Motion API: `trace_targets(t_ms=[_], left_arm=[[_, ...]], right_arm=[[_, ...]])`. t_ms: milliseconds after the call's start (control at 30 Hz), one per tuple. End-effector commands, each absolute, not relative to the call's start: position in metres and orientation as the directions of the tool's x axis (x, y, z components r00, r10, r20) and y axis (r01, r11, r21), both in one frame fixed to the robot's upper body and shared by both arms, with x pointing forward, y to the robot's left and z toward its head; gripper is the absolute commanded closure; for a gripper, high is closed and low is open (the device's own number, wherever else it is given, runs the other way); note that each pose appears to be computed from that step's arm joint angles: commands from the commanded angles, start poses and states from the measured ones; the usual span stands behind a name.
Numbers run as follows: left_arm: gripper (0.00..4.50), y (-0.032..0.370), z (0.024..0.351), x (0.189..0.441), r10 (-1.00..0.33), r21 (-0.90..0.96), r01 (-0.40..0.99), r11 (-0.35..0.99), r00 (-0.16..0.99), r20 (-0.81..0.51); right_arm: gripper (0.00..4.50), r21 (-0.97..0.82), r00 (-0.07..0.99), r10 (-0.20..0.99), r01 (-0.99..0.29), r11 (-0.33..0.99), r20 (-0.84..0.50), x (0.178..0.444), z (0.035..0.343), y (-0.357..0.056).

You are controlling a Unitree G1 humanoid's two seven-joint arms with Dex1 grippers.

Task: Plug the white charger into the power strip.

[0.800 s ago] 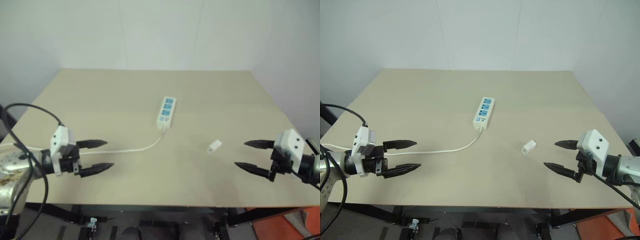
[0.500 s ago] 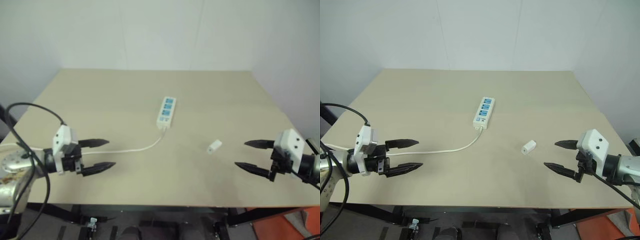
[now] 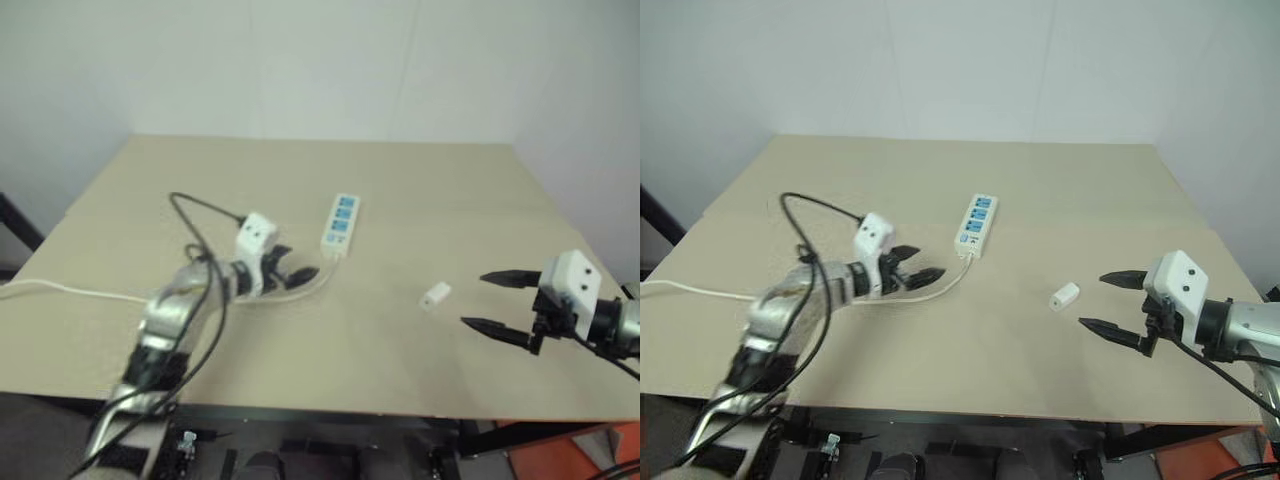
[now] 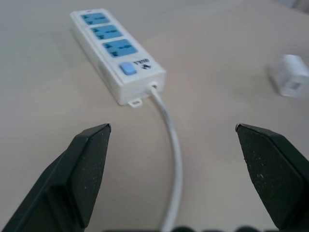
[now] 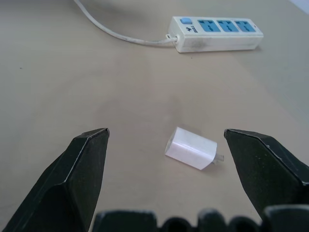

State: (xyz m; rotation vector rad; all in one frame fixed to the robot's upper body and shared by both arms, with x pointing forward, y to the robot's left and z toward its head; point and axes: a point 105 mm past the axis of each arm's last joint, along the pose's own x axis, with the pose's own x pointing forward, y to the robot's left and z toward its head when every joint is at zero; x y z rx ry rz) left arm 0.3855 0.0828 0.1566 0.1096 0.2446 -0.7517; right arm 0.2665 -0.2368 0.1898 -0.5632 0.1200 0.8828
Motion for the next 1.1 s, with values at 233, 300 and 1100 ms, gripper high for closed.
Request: trace_targets(t_ms=[233,300,1100], left_arm=[[0.38,0.059,0.096,0.417,-0.530,-0.001,0.588,0.809,0.728,-0.435],[0.90,0.055,0.087,0.418,-0.524,-0.039,0.568,0.822,0.729,-0.441],[4.48,0.142,0.097,0.325,-0.761,0.102,0.885,0.455,0.446,-0.471]], right_arm=[[0.00,-0.481,0.649,0.709,-0.731,0.483,-0.274,0.260,0.206,-0.230],[0.00,-0.482,0.649,0.710,-0.731,0.483,-0.272,0.260,0.206,-0.230],[0.00,-0.451,0.616,0.737,-0.761,0.465,-0.278,0.255,0.196,-0.223]])
